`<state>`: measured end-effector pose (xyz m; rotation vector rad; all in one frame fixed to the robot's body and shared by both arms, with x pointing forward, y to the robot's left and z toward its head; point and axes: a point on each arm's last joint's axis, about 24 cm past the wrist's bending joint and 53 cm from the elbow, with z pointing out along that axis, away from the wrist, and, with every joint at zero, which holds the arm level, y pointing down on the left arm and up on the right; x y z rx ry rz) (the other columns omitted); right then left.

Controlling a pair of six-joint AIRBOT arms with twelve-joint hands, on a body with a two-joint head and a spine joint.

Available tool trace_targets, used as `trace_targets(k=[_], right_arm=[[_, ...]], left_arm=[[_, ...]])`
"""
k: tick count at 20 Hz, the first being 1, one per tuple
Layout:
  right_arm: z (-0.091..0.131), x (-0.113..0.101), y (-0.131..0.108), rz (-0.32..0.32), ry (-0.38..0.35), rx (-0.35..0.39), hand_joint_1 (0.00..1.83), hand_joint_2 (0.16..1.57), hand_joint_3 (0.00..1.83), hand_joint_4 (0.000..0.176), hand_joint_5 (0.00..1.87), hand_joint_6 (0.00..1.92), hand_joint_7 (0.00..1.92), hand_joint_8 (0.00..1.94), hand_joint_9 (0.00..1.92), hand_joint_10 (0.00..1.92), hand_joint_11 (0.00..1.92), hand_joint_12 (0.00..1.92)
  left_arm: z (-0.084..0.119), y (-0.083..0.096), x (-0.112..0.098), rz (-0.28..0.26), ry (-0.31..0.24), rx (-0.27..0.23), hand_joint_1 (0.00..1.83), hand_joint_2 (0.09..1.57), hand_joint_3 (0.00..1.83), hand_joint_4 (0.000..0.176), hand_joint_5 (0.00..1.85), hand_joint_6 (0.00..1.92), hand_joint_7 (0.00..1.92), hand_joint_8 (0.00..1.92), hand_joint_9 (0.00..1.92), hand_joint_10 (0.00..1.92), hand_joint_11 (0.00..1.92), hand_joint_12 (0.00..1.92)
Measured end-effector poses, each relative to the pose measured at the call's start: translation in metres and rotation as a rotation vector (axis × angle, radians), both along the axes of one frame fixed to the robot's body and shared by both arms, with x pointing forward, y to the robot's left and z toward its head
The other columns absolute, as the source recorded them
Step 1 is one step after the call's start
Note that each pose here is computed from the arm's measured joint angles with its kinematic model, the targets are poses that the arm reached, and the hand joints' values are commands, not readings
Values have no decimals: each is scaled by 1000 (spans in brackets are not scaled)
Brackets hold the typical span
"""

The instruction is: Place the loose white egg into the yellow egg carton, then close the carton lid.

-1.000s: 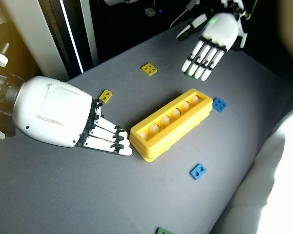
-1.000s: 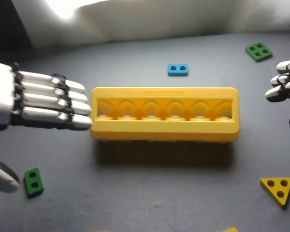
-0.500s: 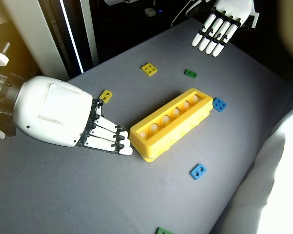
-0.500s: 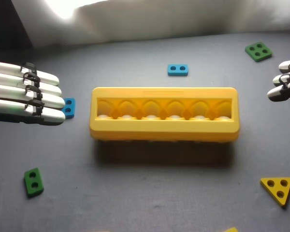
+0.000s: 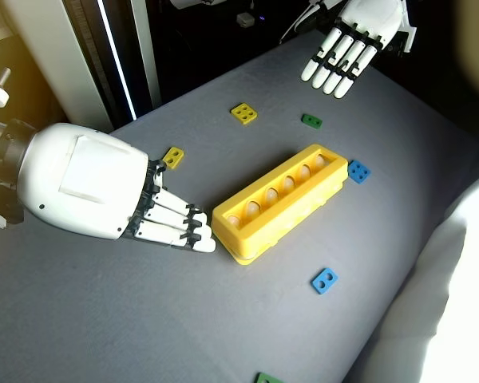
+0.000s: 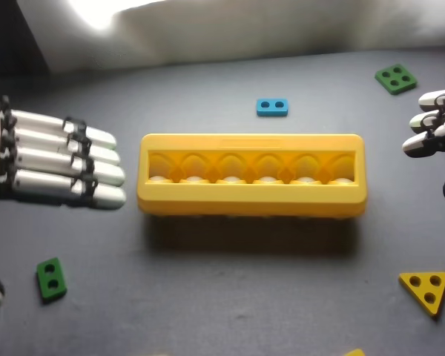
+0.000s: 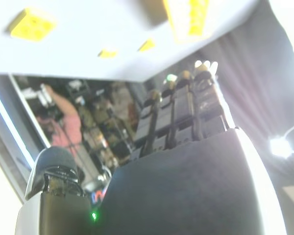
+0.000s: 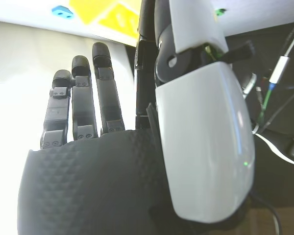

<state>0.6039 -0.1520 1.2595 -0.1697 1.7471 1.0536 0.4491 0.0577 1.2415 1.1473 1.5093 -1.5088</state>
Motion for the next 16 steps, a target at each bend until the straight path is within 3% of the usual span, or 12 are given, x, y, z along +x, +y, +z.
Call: trace_targets(k=[4, 7, 16], right_arm=[[1, -1, 1, 10, -20, -12, 1086, 1005, 0, 176, 1238, 541, 362, 3, 185, 5, 0, 0], [2, -2, 3, 16, -24, -10, 1079, 1012, 2, 176, 1213, 583, 344, 2, 167, 2, 0, 0], [3, -3, 4, 23, -30, -11, 1084, 1009, 0, 176, 1224, 566, 339, 5, 185, 6, 0, 0]], left_arm=[[4, -6, -6, -6, 30, -26, 0, 1110, 0, 0, 0, 0, 0, 0, 0, 0, 0, 0], [-5, -7, -5, 10, 57, -7, 0, 1105, 0, 0, 0, 0, 0, 0, 0, 0, 0, 0], [-5, -9, -9, 7, 70, -8, 0, 1110, 0, 0, 0, 0, 0, 0, 0, 0, 0, 0]])
